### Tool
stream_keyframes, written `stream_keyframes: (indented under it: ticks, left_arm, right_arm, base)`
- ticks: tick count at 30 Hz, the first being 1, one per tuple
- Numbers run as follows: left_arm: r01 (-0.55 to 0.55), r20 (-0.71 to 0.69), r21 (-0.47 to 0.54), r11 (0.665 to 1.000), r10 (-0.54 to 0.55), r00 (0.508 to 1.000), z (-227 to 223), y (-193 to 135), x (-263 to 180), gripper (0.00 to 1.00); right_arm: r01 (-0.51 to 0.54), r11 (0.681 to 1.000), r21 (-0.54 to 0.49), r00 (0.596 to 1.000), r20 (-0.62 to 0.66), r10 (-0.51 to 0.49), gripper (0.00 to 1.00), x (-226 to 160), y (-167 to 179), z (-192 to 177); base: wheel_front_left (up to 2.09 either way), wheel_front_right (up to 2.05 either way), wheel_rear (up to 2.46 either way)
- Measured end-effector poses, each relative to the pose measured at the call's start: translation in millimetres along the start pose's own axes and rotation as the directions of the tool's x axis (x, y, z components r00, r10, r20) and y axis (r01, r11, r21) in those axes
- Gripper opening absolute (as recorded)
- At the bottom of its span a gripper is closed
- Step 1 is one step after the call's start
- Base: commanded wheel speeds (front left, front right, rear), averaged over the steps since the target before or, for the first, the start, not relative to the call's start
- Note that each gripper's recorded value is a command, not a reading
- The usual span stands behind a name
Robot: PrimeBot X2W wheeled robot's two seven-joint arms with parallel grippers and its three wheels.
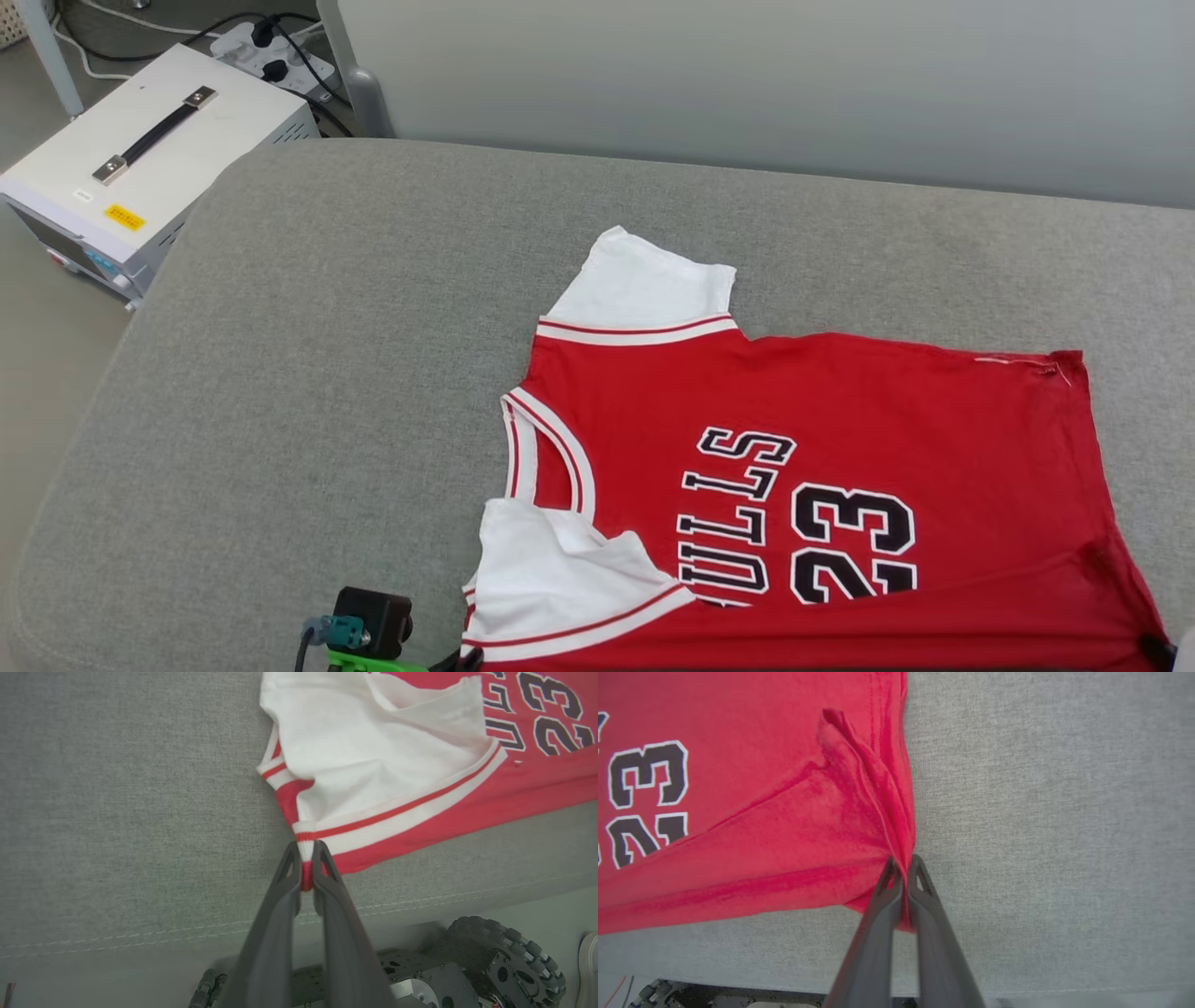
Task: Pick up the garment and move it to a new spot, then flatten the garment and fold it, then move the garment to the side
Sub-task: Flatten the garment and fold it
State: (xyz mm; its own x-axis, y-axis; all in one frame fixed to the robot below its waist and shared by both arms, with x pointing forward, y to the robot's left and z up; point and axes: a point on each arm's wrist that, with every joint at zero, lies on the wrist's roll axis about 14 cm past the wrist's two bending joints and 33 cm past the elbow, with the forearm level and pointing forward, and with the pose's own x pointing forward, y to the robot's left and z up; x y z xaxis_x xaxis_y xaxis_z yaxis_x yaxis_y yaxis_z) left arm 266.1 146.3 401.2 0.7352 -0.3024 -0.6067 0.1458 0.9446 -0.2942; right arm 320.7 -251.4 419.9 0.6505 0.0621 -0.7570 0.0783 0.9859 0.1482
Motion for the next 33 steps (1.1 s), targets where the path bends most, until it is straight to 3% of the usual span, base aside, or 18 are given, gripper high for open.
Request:
stream_keyframes:
  ticks: [8, 9, 10, 11, 16, 20, 27, 30, 33]
  left_arm:
    - [0.030, -0.009, -0.049, 0.998, -0.031, 0.999, -5, -11, 2, 0.00]
    - [0.028, -0.005, -0.051, 0.998, -0.028, 1.000, -4, -10, 3, 0.29]
    - [0.026, 0.000, -0.051, 0.998, -0.027, 1.000, -4, -9, 4, 0.63]
    - [0.023, 0.005, -0.048, 0.999, -0.023, 1.000, -3, -8, 5, 1.00]
    - [0.002, 0.086, -0.035, 0.999, 0.001, 0.996, 12, -2, 8, 1.00]
    - [-0.010, 0.261, 0.009, 1.000, 0.008, 0.965, 51, 0, 8, 1.00]
    - [-0.013, 0.546, 0.030, 0.999, -0.005, 0.838, 116, -3, -2, 1.00]
    - [0.009, 0.602, -0.004, 1.000, -0.004, 0.798, 129, -6, -4, 1.00]
    - [0.008, 0.633, -0.006, 1.000, -0.002, 0.774, 141, -4, -3, 1.00]
  right_arm:
    - [0.044, 0.999, 0.022, 0.999, -0.030, -0.043, 0.00, -3, -9, -16]
    - [0.041, 0.999, 0.029, 0.999, -0.031, -0.040, 0.06, -2, -8, -18]
    - [0.037, 0.999, 0.036, 0.999, -0.032, -0.036, 0.38, -1, -7, -20]
    - [0.038, 0.998, 0.043, 0.999, -0.026, -0.037, 1.00, 0, -7, -21]
    - [0.038, 0.999, 0.032, 0.999, 0.026, -0.038, 1.00, -1, -6, -15]
    - [0.005, 1.000, 0.008, 0.990, 0.143, -0.006, 1.00, -5, 5, 10]
    - [-0.064, 0.994, -0.086, 0.900, 0.425, 0.095, 1.00, -23, 36, 74]
    - [-0.077, 0.990, -0.116, 0.853, 0.507, 0.126, 1.00, -29, 44, 89]
    - [-0.082, 0.988, -0.127, 0.832, 0.538, 0.138, 1.00, -29, 47, 92]
  base:
    - [0.00, 0.00, 0.00]
    - [0.00, 0.00, 0.00]
    - [0.00, 0.00, 0.00]
    - [0.00, 0.00, 0.00]
    - [0.00, 0.00, 0.00]
    - [0.00, 0.00, 0.00]
    - [0.00, 0.00, 0.00]
    - [0.00, 0.00, 0.00]
    - [0.00, 0.00, 0.00]
